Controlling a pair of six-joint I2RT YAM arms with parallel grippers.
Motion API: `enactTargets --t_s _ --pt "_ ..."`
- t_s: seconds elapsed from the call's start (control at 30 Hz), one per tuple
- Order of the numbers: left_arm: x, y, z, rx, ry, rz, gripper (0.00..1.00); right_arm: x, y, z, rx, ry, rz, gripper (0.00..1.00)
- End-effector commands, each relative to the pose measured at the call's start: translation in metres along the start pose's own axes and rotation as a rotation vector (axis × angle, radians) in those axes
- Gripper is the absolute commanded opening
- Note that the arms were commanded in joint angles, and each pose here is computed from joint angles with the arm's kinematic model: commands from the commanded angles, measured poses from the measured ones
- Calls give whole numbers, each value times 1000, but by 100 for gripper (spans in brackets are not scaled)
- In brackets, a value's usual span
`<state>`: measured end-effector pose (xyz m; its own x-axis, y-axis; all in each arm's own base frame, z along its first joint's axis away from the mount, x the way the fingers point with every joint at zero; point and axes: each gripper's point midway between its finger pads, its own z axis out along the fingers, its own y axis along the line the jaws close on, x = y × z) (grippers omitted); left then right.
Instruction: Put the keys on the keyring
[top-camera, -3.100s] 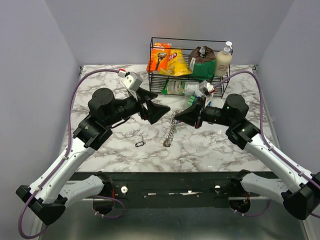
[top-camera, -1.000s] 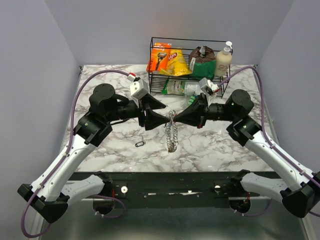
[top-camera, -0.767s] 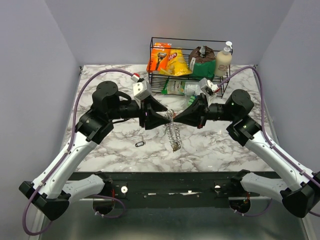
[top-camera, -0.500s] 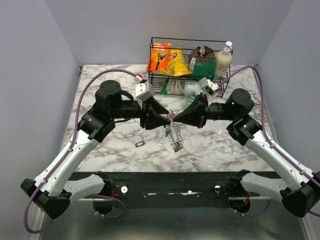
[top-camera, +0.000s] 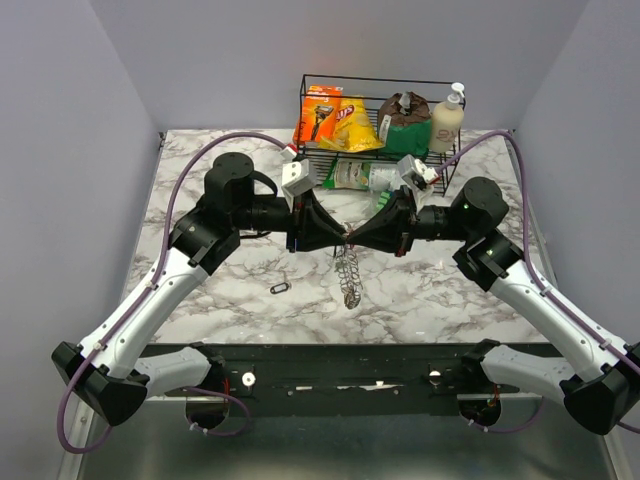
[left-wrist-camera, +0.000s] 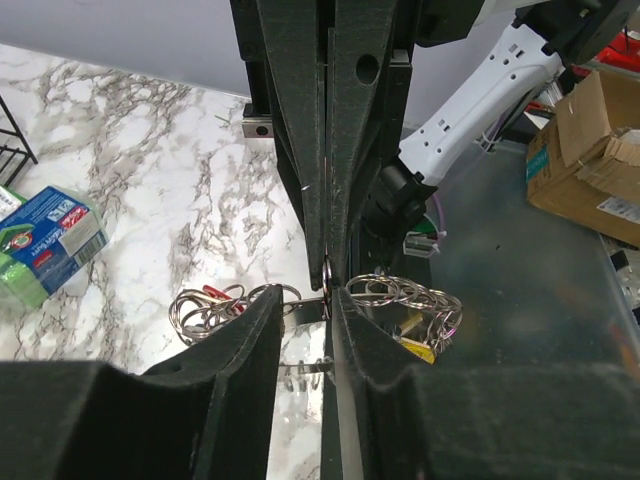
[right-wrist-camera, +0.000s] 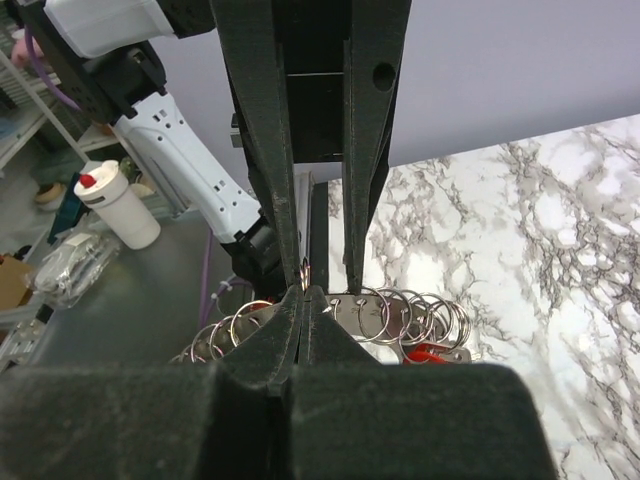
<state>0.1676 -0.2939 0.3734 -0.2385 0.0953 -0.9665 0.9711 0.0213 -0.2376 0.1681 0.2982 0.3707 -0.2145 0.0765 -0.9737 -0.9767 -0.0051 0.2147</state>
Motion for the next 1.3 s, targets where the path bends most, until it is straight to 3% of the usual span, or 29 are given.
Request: enactTargets --t_s 0.0,0.2,0.53,0.63,0.73,0.77,0.97,1.17,1.27 --pt "-12 -9 -2 35 -19 11 31 -20 11 -2 -21 -43 -63 1" --pt "-15 -9 -2 33 -25 7 0 -20 9 -2 -7 -48 -64 1" --pt "-14 6 -5 -75 -45 18 0 -21 -3 -4 78 -66 -51 3" --pt "-17 17 -10 -160 -72 55 0 -25 -9 -8 131 -83 -61 14" --pt "-20 23 -18 -231 -101 114 0 -31 -13 -14 184 -107 -74 32" --pt "-20 23 -22 -258 -111 136 0 -33 -15 -16 202 -115 -79 43" --pt "-21 18 -37 -299 -147 326 0 -37 -21 -22 252 -128 -91 74" --pt "-15 15 -42 -298 -140 433 0 -33 -22 -21 239 -113 -86 96" --pt "-6 16 -42 -288 -126 502 0 -30 -22 -19 222 -100 -82 100"
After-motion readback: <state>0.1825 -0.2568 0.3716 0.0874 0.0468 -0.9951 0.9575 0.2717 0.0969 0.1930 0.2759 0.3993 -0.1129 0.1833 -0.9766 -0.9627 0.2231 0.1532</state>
